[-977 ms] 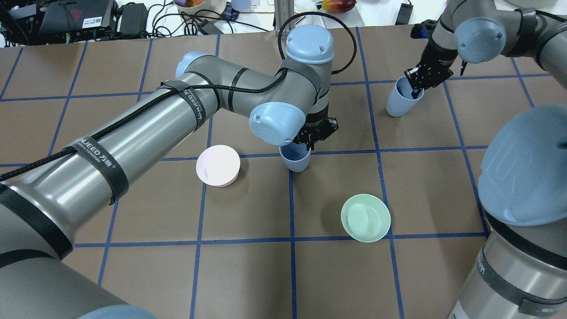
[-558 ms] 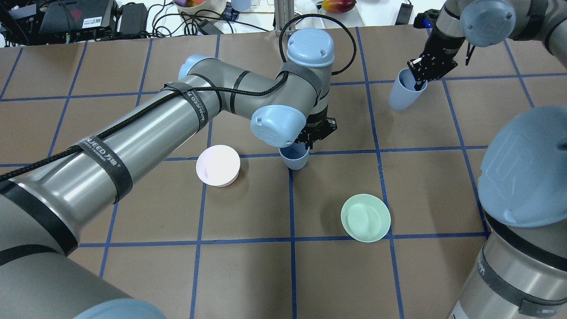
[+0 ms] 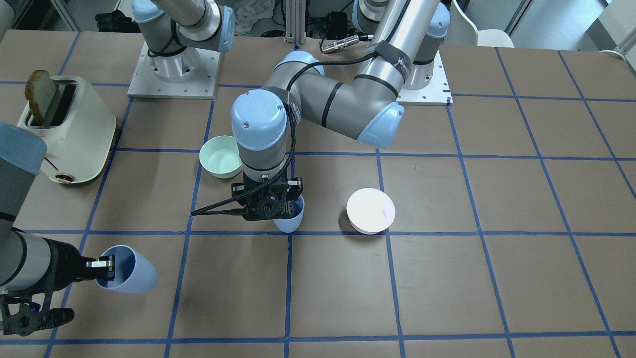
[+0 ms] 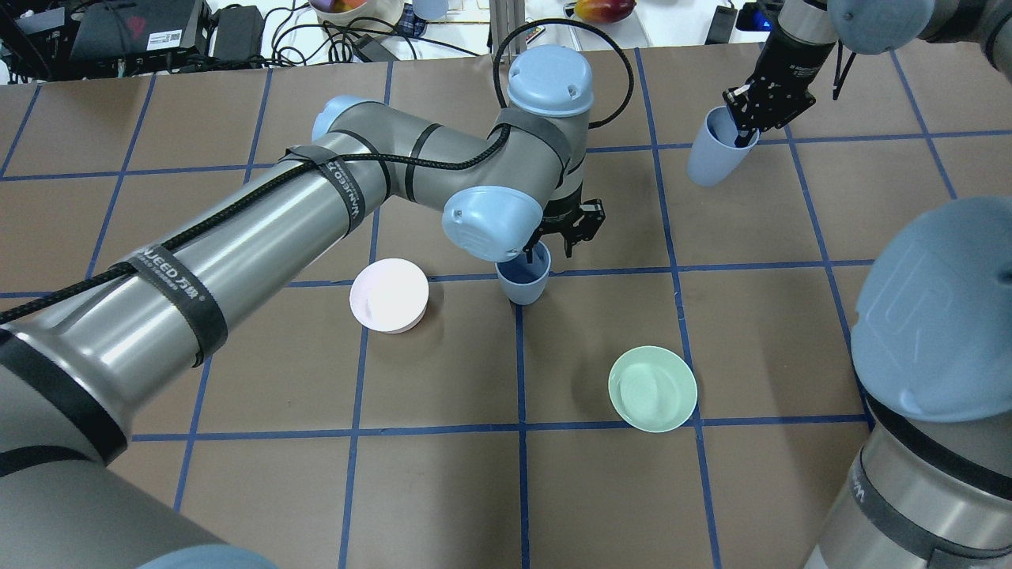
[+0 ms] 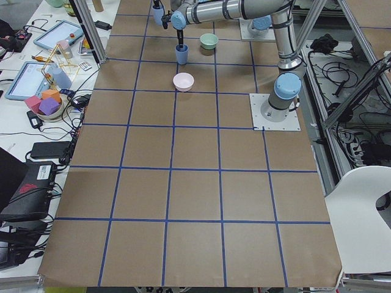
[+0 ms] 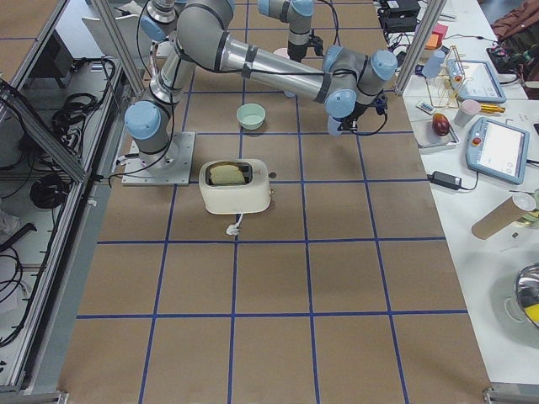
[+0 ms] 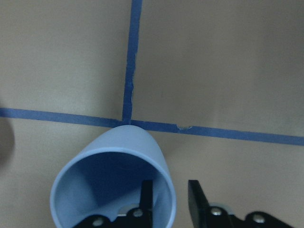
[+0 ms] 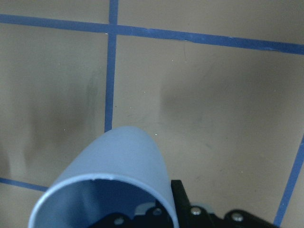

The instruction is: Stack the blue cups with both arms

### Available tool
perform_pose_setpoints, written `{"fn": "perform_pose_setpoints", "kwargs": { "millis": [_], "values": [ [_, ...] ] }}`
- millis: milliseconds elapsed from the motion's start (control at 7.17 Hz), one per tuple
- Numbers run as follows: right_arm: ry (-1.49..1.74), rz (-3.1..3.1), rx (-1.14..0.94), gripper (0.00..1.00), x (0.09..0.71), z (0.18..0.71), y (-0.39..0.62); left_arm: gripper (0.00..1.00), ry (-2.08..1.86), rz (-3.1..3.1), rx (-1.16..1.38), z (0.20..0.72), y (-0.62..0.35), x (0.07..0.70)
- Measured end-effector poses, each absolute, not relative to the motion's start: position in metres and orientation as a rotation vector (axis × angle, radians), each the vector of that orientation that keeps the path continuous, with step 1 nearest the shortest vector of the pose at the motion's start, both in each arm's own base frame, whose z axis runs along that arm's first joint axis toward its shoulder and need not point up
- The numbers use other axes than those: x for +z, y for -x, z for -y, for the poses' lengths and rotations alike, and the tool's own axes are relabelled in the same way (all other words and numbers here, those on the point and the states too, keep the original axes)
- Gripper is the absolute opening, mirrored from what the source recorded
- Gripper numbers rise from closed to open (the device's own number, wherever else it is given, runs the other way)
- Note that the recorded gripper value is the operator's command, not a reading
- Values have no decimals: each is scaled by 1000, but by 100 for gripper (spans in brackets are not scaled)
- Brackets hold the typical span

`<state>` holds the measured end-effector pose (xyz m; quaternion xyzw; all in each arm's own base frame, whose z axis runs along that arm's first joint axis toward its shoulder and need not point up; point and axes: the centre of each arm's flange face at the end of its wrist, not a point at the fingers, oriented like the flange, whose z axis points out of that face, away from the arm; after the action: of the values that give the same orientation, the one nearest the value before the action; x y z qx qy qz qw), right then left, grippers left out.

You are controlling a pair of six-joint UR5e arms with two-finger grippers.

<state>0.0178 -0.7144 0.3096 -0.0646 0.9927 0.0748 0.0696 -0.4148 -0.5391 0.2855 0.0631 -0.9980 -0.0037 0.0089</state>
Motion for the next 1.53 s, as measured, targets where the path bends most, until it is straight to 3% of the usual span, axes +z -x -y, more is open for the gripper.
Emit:
{"fn": "perform_pose_setpoints", "kwargs": {
  "millis": [837,1256,1535],
  "values": [
    [182,-3030,188,0,396,641,-178,100,-63,3112,52,530,231,474],
    [113,-3050,234,0,396,579,-270,100,-99,3111,137,524,126,510],
    [118,-3059,270,0,383,553,-302,100,-49,3115,159,517,104,514]
  ]
}}
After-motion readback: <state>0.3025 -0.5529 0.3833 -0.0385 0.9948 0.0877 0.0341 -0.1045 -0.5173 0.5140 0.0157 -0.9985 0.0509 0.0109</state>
